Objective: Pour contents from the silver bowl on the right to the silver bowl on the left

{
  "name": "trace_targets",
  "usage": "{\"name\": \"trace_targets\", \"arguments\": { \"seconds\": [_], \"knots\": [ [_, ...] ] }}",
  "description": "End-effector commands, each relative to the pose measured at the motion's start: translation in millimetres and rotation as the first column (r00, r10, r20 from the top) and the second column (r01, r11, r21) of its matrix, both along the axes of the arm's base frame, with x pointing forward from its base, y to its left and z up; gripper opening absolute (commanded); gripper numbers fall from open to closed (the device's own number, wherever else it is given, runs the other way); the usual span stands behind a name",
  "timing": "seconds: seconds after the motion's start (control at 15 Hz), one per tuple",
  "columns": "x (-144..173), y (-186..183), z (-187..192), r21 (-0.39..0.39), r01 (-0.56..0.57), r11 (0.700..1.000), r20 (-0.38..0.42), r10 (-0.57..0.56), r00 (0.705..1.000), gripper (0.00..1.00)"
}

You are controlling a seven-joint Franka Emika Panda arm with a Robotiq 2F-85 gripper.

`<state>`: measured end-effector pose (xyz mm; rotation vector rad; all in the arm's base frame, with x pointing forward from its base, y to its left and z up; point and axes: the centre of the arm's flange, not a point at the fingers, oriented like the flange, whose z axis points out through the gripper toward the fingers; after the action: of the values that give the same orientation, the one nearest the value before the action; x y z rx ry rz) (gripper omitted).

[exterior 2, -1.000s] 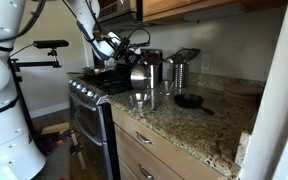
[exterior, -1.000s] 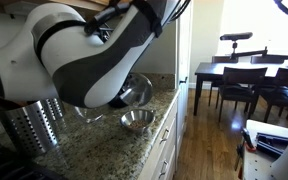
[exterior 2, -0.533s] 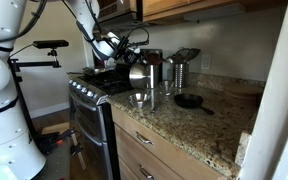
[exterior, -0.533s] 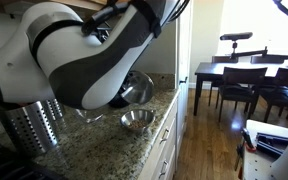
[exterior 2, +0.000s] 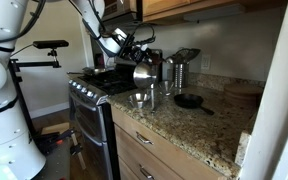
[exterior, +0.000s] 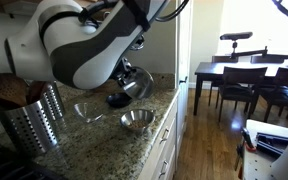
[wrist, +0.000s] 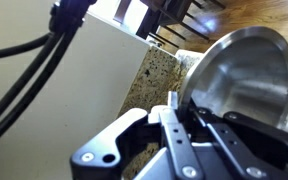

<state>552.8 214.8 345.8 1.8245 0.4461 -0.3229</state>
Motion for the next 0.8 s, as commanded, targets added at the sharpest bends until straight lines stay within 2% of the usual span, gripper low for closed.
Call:
{"name": "trace_targets", "arguments": {
  "seconds": [0.0, 0.2, 0.4, 0.6, 0.73],
  "knots": [
    [6, -33, 25, 0.034, 0.123, 0.992, 0.085, -0.126, 0.988, 0.08],
    [11, -57, 35, 0.065, 0.198, 0.978, 0.136, -0.205, 0.969, 0.08],
    [11, -86, 47, 0.111, 0.284, 0.952, 0.188, -0.301, 0.935, 0.08],
    [9, -121, 55, 0.177, 0.384, 0.906, 0.24, -0.418, 0.876, 0.08],
    [7, -146, 59, 0.221, 0.45, 0.865, 0.265, -0.498, 0.826, 0.08]
  ]
}}
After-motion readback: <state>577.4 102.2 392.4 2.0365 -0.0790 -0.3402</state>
